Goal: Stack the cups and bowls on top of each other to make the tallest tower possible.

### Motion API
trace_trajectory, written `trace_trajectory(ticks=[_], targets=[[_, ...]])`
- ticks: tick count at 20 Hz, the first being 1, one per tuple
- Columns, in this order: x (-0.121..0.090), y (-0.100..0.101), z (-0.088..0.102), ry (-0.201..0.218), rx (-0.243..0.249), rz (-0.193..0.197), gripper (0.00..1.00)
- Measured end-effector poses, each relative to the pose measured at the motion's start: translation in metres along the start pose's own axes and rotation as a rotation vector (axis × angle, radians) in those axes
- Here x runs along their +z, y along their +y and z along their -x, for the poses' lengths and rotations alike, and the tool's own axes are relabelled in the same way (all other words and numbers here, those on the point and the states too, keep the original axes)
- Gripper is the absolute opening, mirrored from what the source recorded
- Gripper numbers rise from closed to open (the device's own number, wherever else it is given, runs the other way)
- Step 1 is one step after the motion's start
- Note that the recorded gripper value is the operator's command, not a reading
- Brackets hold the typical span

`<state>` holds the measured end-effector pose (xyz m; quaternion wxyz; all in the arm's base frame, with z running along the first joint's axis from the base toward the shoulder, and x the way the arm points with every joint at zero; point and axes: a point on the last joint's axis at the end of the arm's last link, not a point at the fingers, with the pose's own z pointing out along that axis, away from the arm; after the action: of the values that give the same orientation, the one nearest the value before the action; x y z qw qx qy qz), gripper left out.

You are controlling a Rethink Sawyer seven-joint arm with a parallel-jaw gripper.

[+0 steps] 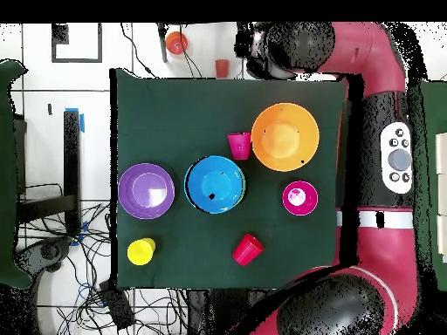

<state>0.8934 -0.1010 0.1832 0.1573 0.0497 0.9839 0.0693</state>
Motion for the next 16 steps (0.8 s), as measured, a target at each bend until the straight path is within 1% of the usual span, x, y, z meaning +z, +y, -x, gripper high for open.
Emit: trace_trajectory(ticks=[3,7,12,16], targets=[[0.012,0.001,-0.007,-0.018,-0.010,-0.002,1.00],[0.021,0.000,-0.011,-0.031,-0.014,-0.004,1.00],[0.023,-0.004,-0.010,-0.055,-0.012,-0.011,1.00],[0.023,-0.004,-0.010,-0.059,-0.012,-0.011,1.00]])
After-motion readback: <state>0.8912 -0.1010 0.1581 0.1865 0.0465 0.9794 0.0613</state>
